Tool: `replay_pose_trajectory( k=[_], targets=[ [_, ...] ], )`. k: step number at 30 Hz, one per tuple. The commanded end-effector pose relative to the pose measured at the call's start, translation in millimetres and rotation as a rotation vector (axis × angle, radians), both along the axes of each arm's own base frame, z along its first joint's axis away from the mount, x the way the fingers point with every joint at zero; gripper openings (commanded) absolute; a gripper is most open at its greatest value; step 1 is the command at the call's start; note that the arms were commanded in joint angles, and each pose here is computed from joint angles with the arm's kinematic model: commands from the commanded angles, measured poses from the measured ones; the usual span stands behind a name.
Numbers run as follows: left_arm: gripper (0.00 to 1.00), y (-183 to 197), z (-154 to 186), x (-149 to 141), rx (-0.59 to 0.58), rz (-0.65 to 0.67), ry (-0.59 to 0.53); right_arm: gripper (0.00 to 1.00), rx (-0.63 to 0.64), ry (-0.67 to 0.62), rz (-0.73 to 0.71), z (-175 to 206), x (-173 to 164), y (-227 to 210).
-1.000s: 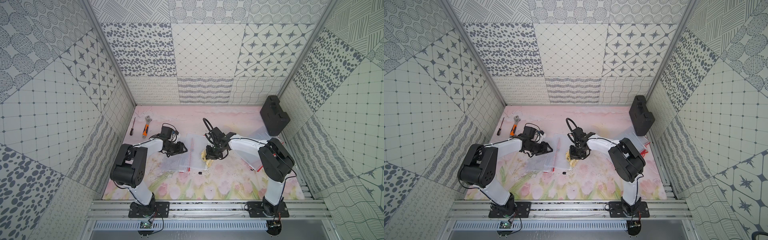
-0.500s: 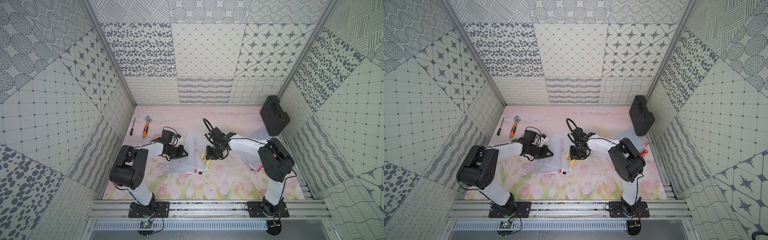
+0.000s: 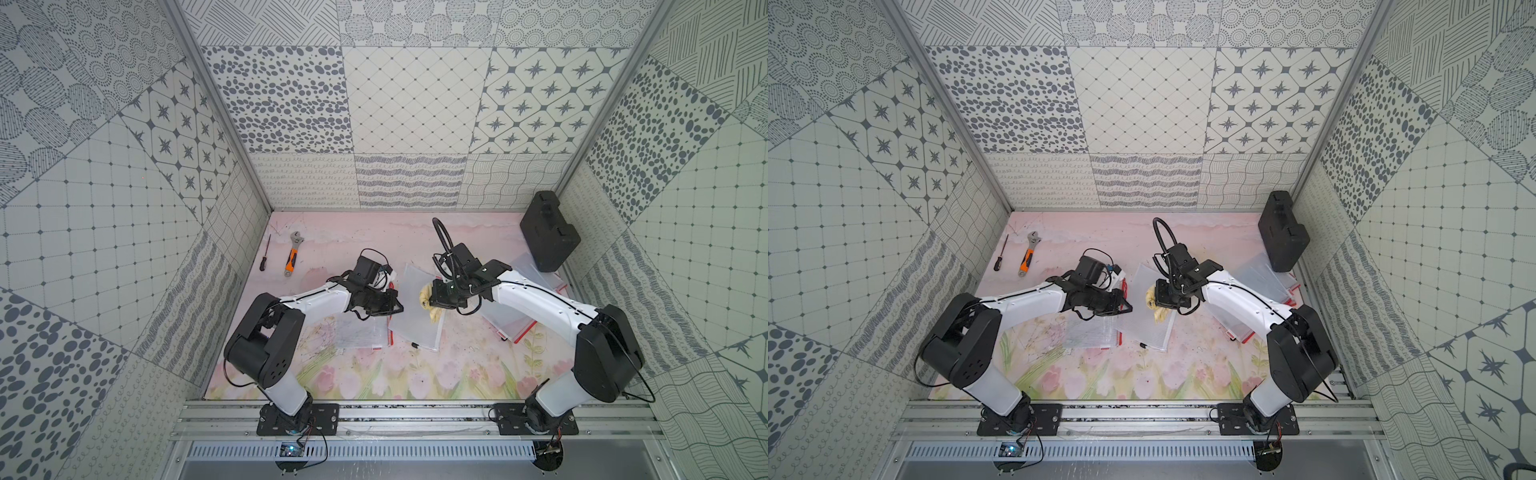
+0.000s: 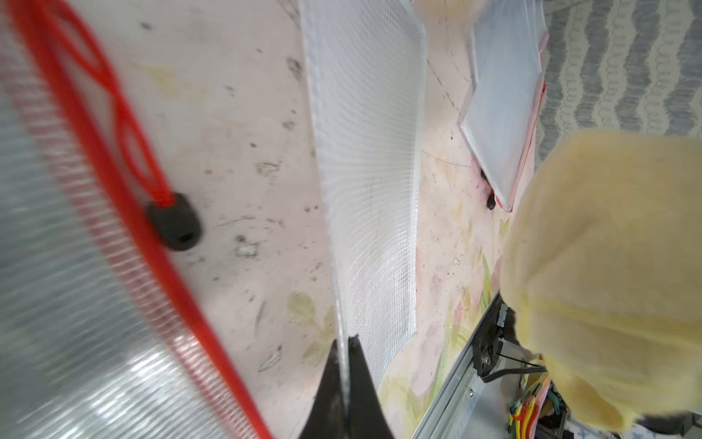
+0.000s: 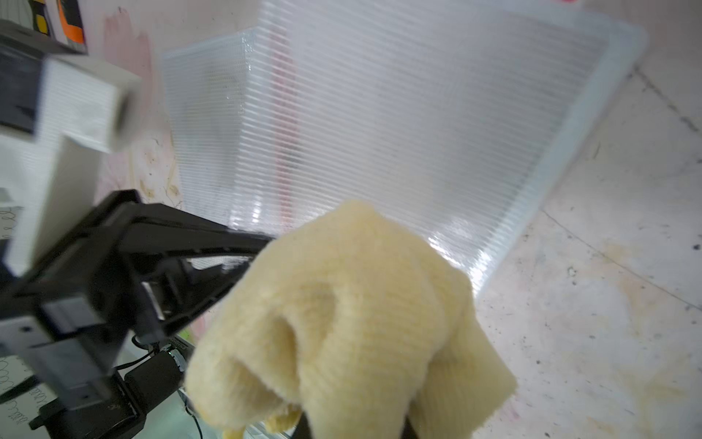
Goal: Wipe the document bag
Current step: Adjust the document bag at the center of the board, then wipe the dirt from the document bag.
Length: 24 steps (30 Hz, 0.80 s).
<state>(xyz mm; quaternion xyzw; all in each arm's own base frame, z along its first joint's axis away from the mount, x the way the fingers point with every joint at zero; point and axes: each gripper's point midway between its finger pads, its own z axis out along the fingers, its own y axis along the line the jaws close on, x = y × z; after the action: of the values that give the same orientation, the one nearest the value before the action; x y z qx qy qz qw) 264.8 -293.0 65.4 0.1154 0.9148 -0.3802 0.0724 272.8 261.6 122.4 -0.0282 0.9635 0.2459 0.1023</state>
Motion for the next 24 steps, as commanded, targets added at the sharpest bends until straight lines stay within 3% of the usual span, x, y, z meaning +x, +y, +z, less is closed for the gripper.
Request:
replay_pose_trajectory(
  k=[1,4,12,24],
  targets=[
    [0.0,-52.9,-29.7,-17.0,0.017,-0.032,0.072,0.0,-0.039,0.078,0.043,-32.5,-14.2,8.3],
    [0.0,-65.0,-45.2,-25.2,0.037,-0.045,0.088,0.0,-0.053,0.112,0.035,-55.9,-17.8,14.5],
    [0.0,-53.6,-65.3,-43.6,0.102,-0.058,0.129,0.0,-0.126,0.19,-0.022,-119.1,0.1,5.8],
    [0.0,-42.6,-69.0,-58.5,0.123,-0.091,0.14,0.0,-0.272,0.099,-0.108,-132.5,109.3,-45.8]
  ],
)
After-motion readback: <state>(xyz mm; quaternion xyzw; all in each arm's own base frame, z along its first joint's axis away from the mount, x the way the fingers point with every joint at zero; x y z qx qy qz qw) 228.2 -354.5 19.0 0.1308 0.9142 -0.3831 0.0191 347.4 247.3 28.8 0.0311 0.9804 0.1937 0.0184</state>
